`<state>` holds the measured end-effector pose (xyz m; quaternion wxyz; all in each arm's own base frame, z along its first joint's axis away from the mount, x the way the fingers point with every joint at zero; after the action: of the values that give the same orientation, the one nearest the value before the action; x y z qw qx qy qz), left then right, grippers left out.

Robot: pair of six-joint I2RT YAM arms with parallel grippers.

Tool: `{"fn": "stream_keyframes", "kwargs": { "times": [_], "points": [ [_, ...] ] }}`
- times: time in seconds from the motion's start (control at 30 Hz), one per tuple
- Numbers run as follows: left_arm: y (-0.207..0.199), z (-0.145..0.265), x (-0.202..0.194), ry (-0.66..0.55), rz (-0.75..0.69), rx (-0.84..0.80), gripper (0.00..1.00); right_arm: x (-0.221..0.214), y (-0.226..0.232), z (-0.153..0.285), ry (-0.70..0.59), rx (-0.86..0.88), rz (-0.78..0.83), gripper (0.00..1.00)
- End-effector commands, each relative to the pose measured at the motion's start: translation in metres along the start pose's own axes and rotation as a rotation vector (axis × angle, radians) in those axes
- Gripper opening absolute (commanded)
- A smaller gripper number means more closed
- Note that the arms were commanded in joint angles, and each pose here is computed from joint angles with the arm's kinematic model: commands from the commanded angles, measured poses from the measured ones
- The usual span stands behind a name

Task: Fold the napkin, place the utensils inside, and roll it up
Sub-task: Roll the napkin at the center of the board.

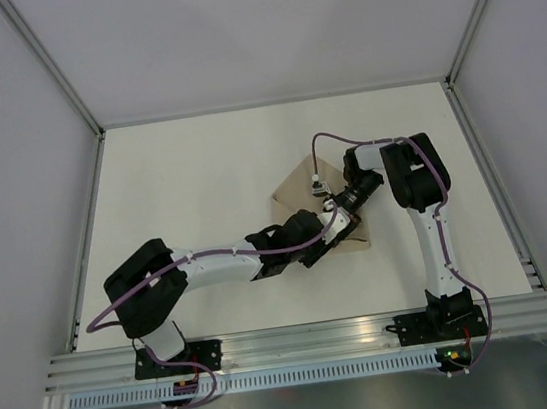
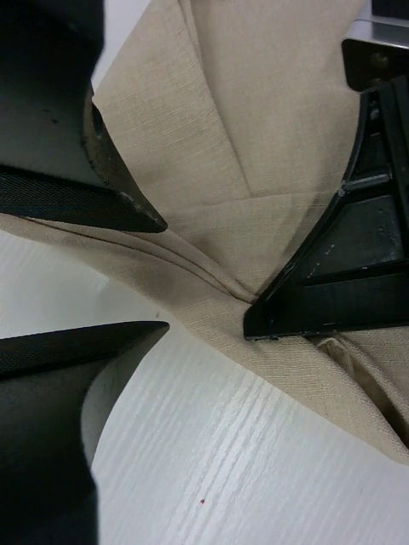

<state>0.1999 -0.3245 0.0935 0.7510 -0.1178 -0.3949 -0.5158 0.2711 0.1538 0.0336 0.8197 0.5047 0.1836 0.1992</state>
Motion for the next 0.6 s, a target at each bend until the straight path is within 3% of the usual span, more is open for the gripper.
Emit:
{"fn": "stream_keyframes", "kwargs": {
  "times": [0.0, 0.23, 0.57],
  "points": [
    [0.003, -0.005, 0.022, -0.043, -0.120, 0.093, 0.52, 0.004, -0.056, 0.000, 0.063, -0.197, 0.126, 0.00],
    [-0.015, -0.012, 0.016, -0.027, -0.164, 0.042, 0.46, 0.005, -0.061, 0.001, 0.068, -0.186, 0.102, 0.01],
    [-0.028, -0.026, 0.015, -0.035, -0.185, -0.002, 0.44, 0.004, -0.064, 0.001, 0.072, -0.174, 0.081, 0.01]
  ]
}}
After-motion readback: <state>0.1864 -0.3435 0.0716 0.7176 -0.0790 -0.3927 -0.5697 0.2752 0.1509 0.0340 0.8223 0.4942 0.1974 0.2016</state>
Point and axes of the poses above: each gripper's point midway between its finger pads, its own z axis back along the fingers, its own y axis along the line the jaws close on, x = y × z, the point moved 6 cm from there along z, back along the fingers, and after that the axes turned 5 degrees about -z, right-handed, at the moved point
